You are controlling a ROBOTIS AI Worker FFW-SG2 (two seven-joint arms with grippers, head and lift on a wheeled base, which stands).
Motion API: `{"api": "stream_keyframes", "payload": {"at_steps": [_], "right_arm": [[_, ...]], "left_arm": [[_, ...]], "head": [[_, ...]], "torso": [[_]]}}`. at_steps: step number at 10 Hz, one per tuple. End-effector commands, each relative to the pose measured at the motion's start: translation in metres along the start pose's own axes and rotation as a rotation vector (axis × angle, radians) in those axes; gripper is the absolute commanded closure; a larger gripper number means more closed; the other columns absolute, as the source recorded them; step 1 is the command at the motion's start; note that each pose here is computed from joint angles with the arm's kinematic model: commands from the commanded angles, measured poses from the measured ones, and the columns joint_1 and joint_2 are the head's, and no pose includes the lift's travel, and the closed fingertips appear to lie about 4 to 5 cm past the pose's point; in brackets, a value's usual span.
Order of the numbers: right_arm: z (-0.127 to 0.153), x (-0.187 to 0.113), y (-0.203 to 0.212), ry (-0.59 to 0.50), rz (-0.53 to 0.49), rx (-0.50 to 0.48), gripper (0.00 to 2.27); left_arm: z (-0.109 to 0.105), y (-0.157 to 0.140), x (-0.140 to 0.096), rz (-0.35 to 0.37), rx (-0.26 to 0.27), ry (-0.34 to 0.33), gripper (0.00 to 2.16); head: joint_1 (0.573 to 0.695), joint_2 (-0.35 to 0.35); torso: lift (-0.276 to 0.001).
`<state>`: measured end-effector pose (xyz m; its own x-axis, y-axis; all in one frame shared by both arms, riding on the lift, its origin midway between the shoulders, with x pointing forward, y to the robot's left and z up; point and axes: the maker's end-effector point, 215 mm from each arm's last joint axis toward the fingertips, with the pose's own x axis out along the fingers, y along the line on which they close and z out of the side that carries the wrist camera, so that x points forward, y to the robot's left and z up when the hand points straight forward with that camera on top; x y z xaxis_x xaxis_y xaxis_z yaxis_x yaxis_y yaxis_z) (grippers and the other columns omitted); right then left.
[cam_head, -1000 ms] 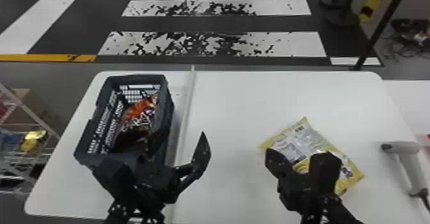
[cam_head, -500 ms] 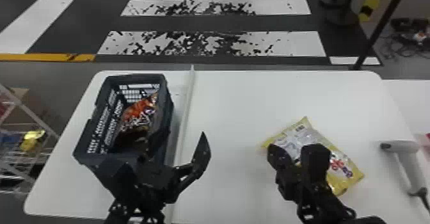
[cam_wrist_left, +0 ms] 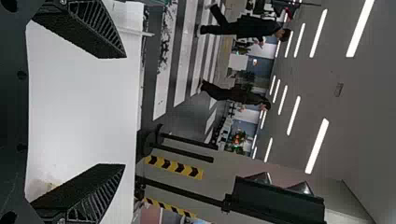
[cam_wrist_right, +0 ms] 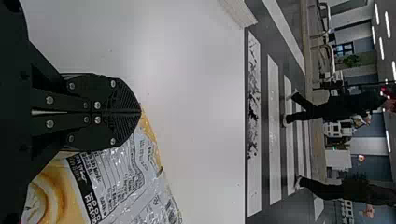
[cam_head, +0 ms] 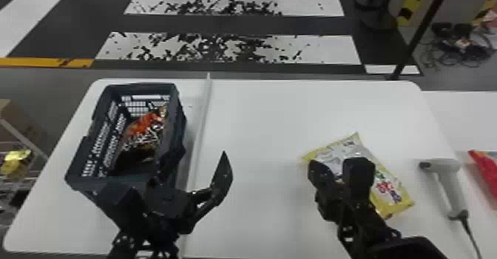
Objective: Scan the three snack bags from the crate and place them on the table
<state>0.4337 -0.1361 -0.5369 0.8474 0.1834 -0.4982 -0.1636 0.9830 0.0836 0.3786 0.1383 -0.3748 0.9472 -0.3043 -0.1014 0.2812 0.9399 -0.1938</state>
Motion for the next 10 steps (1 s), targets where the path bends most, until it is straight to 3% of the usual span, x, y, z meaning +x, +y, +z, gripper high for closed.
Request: {"api": "stream_keyframes", "payload": {"at_steps": [1, 6, 9, 10], "right_arm": [[0.006, 0.004, 0.0, 0.001, -0.006, -0.004, 2.06], [0.027, 0.029, -0.009, 0.038, -0.053, 0.003, 2.06], [0.064, -0.016, 0.001, -0.044, -0.01, 0.07, 2.06], [0.076, -0.03, -0.013, -0.064, -0.02, 0.091, 2.06]], "left_arm": [[-0.002, -0.001, 0.0, -0.002, -0.002, 0.003, 0.03], [-0.003, 0.007, -0.005, 0.009, -0.004, -0.014, 0.03], [0.001, 0.005, 0.0, 0.004, -0.005, -0.024, 0.03], [0.002, 0.003, 0.002, 0.0, -0.007, -0.027, 0.03]], "head": [[0.695, 0.004], [0.695, 0.006], [0.695, 0.012], [0.695, 0.013]], "torso": [[-0.062], [-0.062], [-0.062], [-0.062]]}}
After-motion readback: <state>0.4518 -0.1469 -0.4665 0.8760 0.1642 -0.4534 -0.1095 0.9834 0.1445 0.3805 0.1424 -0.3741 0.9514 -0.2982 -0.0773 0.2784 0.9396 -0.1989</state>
